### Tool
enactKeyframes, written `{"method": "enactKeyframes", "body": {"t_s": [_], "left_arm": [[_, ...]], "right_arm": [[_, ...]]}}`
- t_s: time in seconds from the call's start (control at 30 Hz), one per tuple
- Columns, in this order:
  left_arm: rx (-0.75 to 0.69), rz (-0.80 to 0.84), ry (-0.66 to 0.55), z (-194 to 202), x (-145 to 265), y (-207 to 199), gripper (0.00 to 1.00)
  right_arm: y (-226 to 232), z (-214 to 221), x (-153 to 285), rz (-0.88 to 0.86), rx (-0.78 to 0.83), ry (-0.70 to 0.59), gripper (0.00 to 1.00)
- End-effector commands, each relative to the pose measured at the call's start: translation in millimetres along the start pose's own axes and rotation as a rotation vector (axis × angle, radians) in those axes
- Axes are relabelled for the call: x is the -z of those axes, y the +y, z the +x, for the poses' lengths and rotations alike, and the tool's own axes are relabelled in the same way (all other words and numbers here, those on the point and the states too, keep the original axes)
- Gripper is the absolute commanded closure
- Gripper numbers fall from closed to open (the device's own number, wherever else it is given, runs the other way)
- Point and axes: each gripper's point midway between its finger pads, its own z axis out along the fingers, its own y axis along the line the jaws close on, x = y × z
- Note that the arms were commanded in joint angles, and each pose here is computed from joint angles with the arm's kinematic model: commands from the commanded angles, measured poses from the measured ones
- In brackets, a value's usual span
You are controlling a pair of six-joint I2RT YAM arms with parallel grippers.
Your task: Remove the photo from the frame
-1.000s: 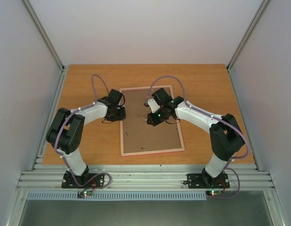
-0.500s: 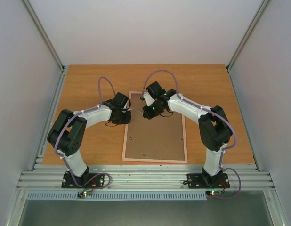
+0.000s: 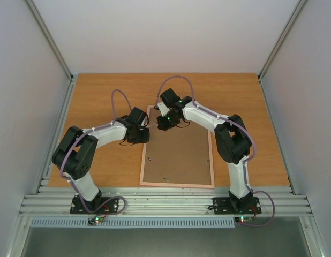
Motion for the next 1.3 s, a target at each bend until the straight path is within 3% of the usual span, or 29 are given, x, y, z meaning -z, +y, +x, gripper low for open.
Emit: {"method": "enactKeyframes", "body": {"t_s": [0.0,1.27], "left_arm": [[0.002,0.039,0.051,18,1,-7,0.93],[0.009,0.036,0.058,21,0,-6,0.93]], "right_arm": [[-3,-3,-5,-0.002,-0.014,0.026,0.99],[15,38,-21,-0.059,0.031,0.234,0.99]]}}
